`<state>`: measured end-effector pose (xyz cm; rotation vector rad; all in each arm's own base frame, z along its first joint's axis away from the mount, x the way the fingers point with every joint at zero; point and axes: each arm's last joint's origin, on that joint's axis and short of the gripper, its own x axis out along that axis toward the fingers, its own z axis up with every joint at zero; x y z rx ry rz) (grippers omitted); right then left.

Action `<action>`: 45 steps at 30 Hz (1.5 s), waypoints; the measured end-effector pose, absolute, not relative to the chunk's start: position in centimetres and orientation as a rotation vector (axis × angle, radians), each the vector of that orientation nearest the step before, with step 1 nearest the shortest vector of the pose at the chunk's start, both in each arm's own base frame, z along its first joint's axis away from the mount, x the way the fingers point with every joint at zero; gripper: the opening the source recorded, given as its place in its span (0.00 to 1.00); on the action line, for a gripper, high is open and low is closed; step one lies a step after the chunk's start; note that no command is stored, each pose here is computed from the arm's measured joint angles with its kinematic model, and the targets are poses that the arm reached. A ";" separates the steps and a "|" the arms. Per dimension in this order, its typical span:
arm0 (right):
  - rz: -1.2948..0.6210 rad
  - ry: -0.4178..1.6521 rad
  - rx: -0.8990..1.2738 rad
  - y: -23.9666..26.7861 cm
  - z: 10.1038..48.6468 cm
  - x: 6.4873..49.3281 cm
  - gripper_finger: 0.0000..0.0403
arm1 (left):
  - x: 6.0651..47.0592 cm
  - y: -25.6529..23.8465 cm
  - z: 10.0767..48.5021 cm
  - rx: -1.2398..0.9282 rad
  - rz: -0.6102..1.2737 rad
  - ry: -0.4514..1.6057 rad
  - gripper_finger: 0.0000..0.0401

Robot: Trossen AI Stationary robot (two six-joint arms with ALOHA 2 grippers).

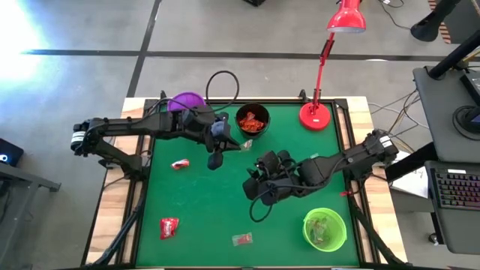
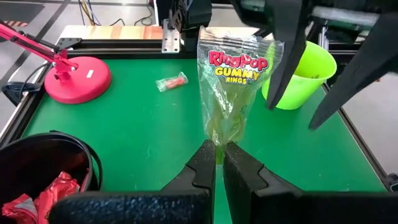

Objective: Sort candy
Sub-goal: Put the green gummy into the green bucket

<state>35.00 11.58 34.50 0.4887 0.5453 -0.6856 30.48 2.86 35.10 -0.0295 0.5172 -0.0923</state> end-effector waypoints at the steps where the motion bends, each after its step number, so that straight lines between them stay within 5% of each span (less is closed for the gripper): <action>1: -0.691 0.549 0.485 11.4 34.4 35.1 0.35 | 30.5 2.9 35.1 -0.029 -0.092 0.517 0.00; 12: -0.643 0.630 0.513 10.3 34.0 35.8 0.43 | 30.5 2.9 35.1 -0.036 -0.089 0.517 0.00; 28: -0.802 0.381 0.484 8.2 35.4 36.5 0.49 | 30.6 2.9 35.3 -0.066 -0.100 0.496 0.00; 45: -0.839 0.353 0.460 6.9 35.6 36.9 0.30 | 30.6 2.9 35.1 -0.050 -0.114 0.510 0.00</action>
